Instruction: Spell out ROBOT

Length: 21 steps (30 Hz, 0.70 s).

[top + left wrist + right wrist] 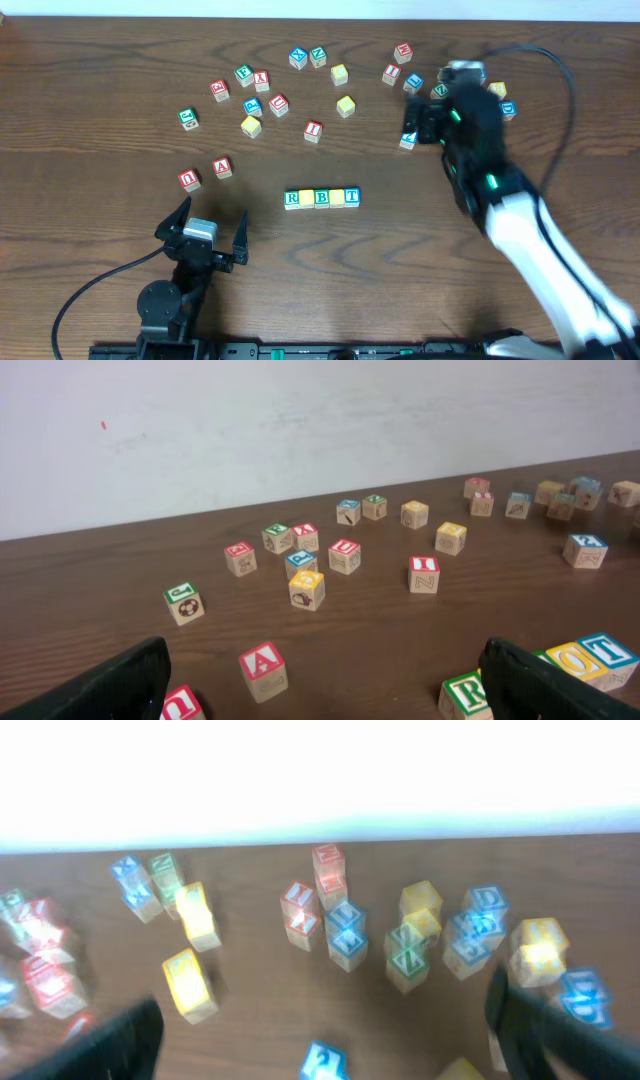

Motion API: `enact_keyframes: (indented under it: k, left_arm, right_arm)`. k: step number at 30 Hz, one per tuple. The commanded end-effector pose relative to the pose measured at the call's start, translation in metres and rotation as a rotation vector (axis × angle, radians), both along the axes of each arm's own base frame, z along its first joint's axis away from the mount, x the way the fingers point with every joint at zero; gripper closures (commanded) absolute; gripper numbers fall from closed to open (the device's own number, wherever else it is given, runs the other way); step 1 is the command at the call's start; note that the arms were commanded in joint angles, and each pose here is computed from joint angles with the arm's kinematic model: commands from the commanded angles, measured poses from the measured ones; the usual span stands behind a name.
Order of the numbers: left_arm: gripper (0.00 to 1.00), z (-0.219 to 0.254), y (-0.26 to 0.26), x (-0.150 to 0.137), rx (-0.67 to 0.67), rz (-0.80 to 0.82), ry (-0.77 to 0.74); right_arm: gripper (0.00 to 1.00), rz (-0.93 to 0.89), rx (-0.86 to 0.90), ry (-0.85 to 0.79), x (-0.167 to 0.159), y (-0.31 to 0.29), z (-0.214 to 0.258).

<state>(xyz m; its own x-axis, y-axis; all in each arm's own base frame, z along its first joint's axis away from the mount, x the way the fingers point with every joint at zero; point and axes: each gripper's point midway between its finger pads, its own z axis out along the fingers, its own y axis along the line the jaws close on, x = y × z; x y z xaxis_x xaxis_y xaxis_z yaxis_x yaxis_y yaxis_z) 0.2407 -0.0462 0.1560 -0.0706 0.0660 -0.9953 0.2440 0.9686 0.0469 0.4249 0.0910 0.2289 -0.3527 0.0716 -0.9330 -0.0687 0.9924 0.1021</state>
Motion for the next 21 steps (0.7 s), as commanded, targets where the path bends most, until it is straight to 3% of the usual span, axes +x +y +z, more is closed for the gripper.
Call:
enact_keyframes:
  k: [1,8,15,21]
  left_arm:
    - [0.03,-0.015,-0.001,-0.002,0.007,-0.008,0.05]
    - [0.03,-0.015,-0.001,-0.002,0.007,-0.008,0.051]
    - [0.03,-0.015,-0.001,-0.002,0.007,-0.008,0.051]
    - [0.03,-0.015,-0.001,-0.002,0.007,-0.008,0.05]
  right_arm:
    - [0.01,-0.027,0.024,-0.135,-0.033,-0.016,0.008]
    - [0.01,-0.087,0.117,-0.447,-0.104,-0.045,0.016]
    - [0.01,-0.111,0.132,-0.464,-0.136,-0.061,-0.013]
    - [0.01,-0.098,0.122,-0.423,-0.142,-0.06,-0.026]
